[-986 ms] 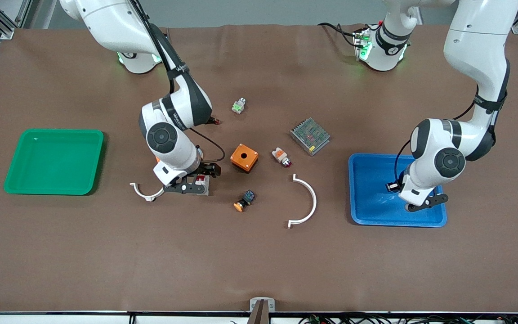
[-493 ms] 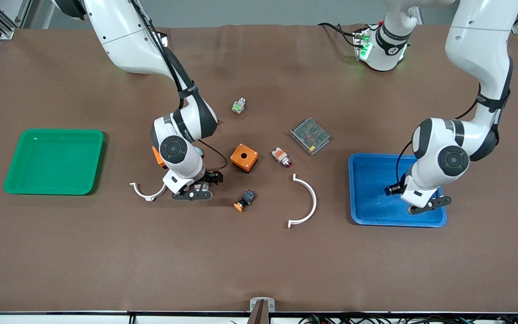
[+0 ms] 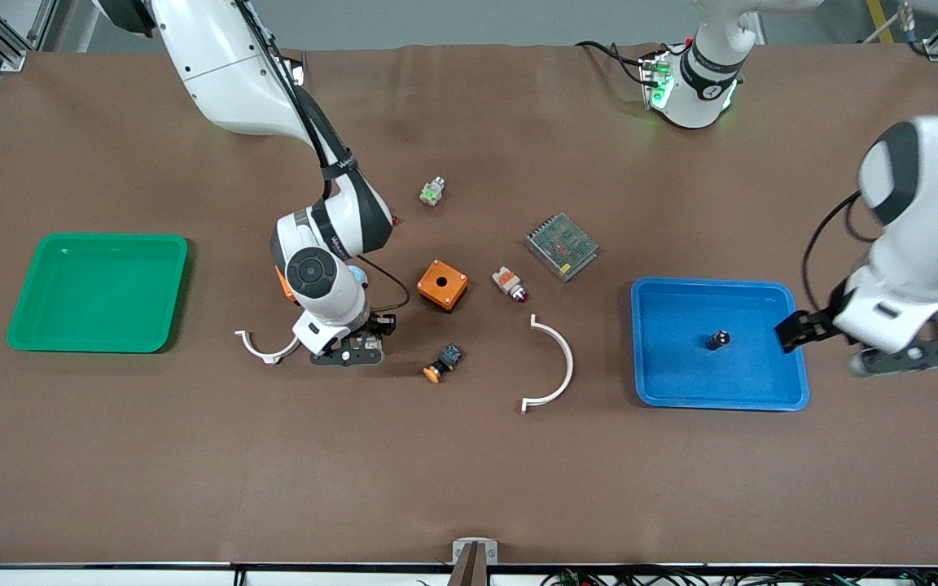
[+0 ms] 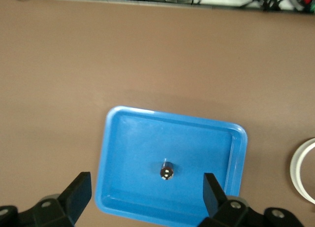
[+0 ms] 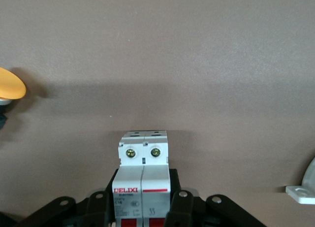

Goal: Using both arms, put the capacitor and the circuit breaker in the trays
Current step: 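Release the capacitor in the blue tray while the right gripper grasps the breaker, then carry the breaker to the green tray while the left gripper withdraws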

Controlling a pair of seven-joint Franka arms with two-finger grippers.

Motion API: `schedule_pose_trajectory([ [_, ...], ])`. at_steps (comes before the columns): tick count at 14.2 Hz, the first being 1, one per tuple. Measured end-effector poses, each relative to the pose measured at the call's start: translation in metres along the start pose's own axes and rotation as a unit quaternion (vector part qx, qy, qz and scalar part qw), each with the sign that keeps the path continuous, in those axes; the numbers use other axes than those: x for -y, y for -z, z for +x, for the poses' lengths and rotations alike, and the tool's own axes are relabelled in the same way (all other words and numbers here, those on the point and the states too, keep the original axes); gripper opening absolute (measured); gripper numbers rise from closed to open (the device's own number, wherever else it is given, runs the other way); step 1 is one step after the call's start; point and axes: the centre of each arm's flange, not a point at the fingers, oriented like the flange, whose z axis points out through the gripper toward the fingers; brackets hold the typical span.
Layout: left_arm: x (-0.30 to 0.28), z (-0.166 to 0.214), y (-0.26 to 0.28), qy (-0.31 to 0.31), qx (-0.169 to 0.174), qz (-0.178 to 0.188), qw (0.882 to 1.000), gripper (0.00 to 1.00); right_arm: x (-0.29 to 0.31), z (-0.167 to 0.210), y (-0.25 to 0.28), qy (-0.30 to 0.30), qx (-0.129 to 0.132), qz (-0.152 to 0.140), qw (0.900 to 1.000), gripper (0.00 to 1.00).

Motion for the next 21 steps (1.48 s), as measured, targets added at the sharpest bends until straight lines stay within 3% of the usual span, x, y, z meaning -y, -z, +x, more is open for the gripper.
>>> schedule_pose_trajectory([
  [3, 0.010, -0.010, 0.062, -0.003, -0.001, 0.002, 1.000, 1.00, 0.004, 0.006, 0.017, 0.001, 0.019, -0.005, 1.000, 0.40],
  [6, 0.010, -0.027, 0.096, -0.004, 0.014, -0.002, 1.000, 1.00, -0.014, 0.022, 0.083, -0.014, 0.057, -0.014, 0.998, 0.40],
  [9, 0.013, -0.043, 0.119, -0.029, 0.027, -0.009, 0.999, 1.00, -0.080, 0.032, 0.186, -0.033, 0.099, -0.007, 0.995, 0.40],
  [12, 0.016, -0.061, 0.130, -0.059, 0.065, -0.006, 0.996, 1.00, -0.187, 0.032, 0.254, -0.019, 0.118, 0.010, 0.993, 0.40],
  [14, 0.011, -0.069, 0.134, -0.067, 0.075, -0.006, 0.995, 1.00, -0.274, 0.032, 0.265, -0.007, 0.127, 0.019, 0.992, 0.40],
  [18, -0.001, -0.075, 0.133, -0.079, 0.081, -0.006, 0.994, 1.00, -0.440, 0.012, 0.236, -0.003, 0.146, 0.024, 0.989, 0.40],
  [21, -0.003, -0.078, 0.135, -0.081, 0.081, -0.006, 0.993, 1.00, -0.514, -0.009, 0.205, 0.003, 0.132, 0.026, 0.991, 0.40],
])
